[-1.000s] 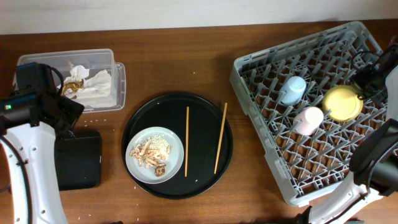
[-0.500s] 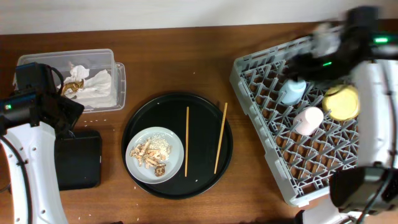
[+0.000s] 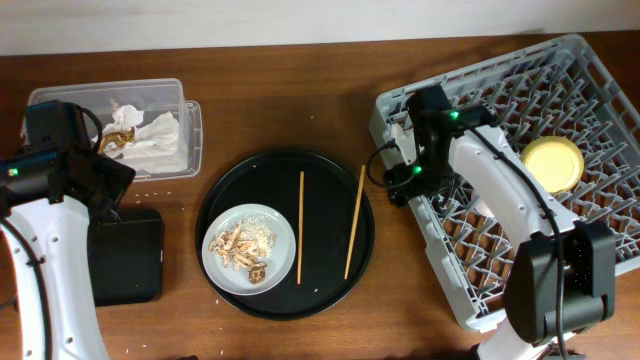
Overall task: Sort waste into correct bins and load items into the dishwasher rack
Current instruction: 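Reach the right gripper to a wooden chopstick on the round tray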
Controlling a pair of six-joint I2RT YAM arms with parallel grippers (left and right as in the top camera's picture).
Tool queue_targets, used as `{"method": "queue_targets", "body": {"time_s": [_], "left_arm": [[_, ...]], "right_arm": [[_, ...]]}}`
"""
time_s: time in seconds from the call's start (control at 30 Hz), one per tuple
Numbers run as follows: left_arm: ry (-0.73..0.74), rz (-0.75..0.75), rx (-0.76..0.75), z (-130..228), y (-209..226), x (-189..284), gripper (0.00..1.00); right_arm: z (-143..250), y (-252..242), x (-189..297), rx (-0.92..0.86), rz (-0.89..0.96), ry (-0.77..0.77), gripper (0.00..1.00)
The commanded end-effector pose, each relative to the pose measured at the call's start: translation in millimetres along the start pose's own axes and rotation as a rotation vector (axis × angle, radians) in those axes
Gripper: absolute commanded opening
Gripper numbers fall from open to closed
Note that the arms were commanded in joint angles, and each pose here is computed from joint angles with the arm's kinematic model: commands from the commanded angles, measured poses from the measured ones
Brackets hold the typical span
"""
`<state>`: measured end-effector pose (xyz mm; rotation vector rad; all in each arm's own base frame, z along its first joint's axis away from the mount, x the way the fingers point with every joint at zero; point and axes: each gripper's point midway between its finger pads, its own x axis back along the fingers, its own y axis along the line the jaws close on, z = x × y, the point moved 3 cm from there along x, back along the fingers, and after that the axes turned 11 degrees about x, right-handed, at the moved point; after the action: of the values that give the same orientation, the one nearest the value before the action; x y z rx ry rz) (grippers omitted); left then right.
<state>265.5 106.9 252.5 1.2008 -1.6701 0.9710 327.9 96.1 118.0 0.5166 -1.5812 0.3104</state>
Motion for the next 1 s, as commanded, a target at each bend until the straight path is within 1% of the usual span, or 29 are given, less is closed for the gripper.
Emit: {"method": "queue_targets", "body": {"time_s": [0.0,0.03,0.07,0.13,0.2,0.3,0.37,0.5,0.63,0.73,0.77,0.93,0.97], "left_arm": [[-0.006,-0.005,-0.003,-1,1,0,0.99],[-0.007,-0.005,-0.003,-1,1,0,0.99],[-0.006,-0.005,-0.003,-1,1,0,0.99],[-0.007,-0.005,-0.003,-1,1,0,0.99],[-0.007,-0.005,-0.003,-1,1,0,0.99],[-0.006,-0.005,-0.003,-1,1,0,0.99],[-0.006,-0.005,-0.003,-1,1,0,0.99],[-0.006,-0.005,-0.003,-1,1,0,0.99],[-0.006,-0.005,-0.003,-1,1,0,0.99],[-0.007,-0.005,-0.003,-1,1,0,0.99],[-0.006,-0.005,-0.003,-1,1,0,0.99],[-0.006,-0.005,-0.003,-1,1,0,0.99],[-0.006,-0.005,-0.003,-1,1,0,0.99]], "right_arm": [[5,4,-8,-0.009,-0.021,0.015,0.57],[3,3,-8,-0.027,-0.016,0.006,0.49],[1,2,-8,-0.048,-0.011,-0.003,0.46],[-6,0,-8,-0.072,-0.003,-0.034,0.37],[-16,-3,-9,-0.081,0.007,-0.079,0.32],[-28,-7,-15,-0.165,0.01,-0.118,0.26],[-36,-9,-17,-0.269,0.005,-0.147,0.17],[-41,-10,-16,-0.44,-0.011,-0.176,0.15],[-55,-13,-13,-0.579,-0.029,-0.244,0.16],[-61,-11,-12,-0.574,-0.053,-0.267,0.19],[-62,-10,-11,-0.573,-0.061,-0.269,0.22],[-80,-14,5,-0.567,-0.069,-0.347,0.24],[-85,-16,15,-0.568,-0.064,-0.364,0.29]]}}
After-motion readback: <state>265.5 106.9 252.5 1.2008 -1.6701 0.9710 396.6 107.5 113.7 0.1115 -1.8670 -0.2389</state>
